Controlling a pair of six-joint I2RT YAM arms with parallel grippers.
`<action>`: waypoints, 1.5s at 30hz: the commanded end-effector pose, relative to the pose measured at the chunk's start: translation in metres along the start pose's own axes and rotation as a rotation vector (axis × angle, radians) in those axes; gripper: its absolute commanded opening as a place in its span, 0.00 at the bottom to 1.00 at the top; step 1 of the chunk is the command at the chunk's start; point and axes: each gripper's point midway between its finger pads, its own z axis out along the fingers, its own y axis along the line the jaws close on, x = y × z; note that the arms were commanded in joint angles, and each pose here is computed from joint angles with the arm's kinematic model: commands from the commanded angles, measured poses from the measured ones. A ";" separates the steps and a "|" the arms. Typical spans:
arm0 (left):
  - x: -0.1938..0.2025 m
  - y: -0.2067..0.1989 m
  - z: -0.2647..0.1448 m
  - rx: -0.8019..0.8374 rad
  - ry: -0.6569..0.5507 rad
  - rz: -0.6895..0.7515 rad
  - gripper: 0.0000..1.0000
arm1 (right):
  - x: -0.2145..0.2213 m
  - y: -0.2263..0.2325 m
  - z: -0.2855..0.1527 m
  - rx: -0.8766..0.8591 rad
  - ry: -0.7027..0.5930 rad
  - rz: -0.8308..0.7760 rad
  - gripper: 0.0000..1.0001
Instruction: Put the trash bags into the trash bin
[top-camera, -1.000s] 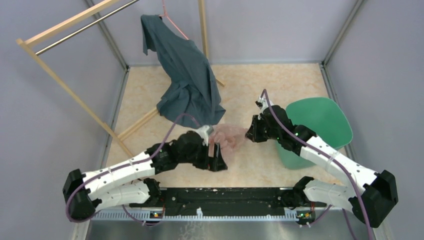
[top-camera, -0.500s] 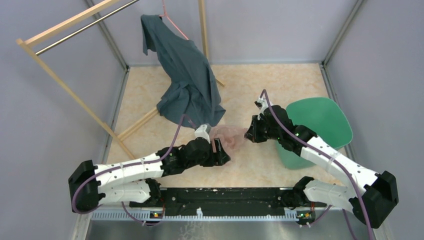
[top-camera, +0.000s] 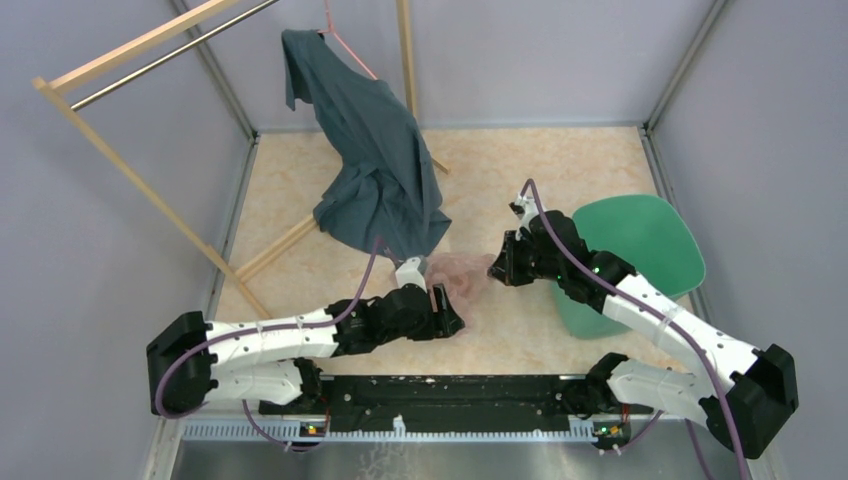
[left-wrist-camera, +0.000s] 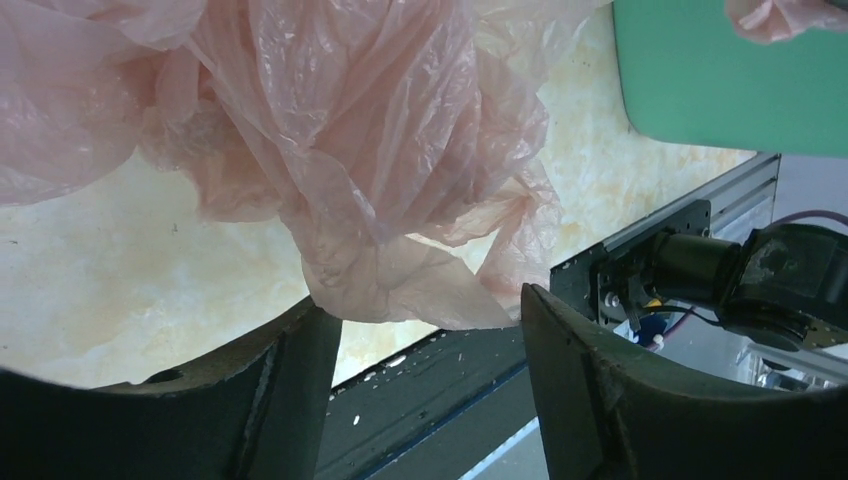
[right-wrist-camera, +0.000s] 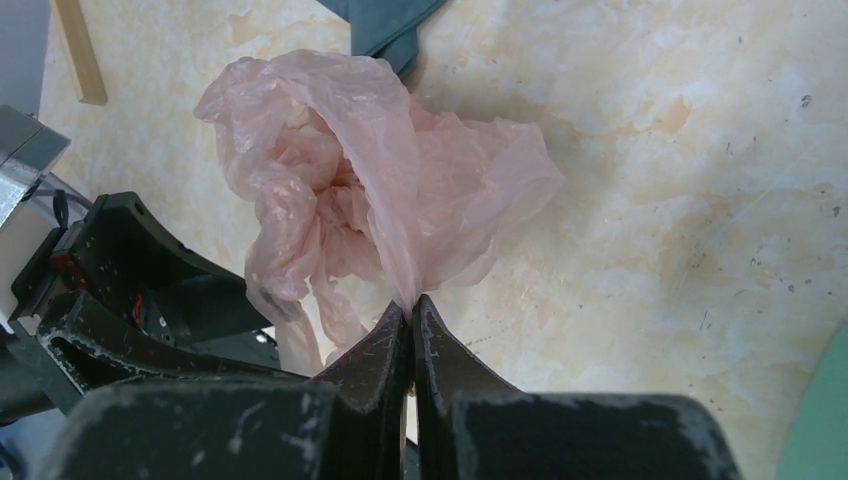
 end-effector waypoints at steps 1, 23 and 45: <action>-0.009 -0.005 0.006 0.015 -0.053 -0.019 0.76 | -0.012 0.008 -0.006 -0.034 -0.050 -0.004 0.00; -0.124 -0.015 -0.061 -0.196 -0.264 0.365 0.01 | -0.039 0.013 -0.040 -0.026 -0.167 -0.043 0.00; -0.041 0.055 -0.007 -0.229 -0.059 0.187 0.35 | 0.026 0.000 -0.014 -0.121 -0.089 0.028 0.00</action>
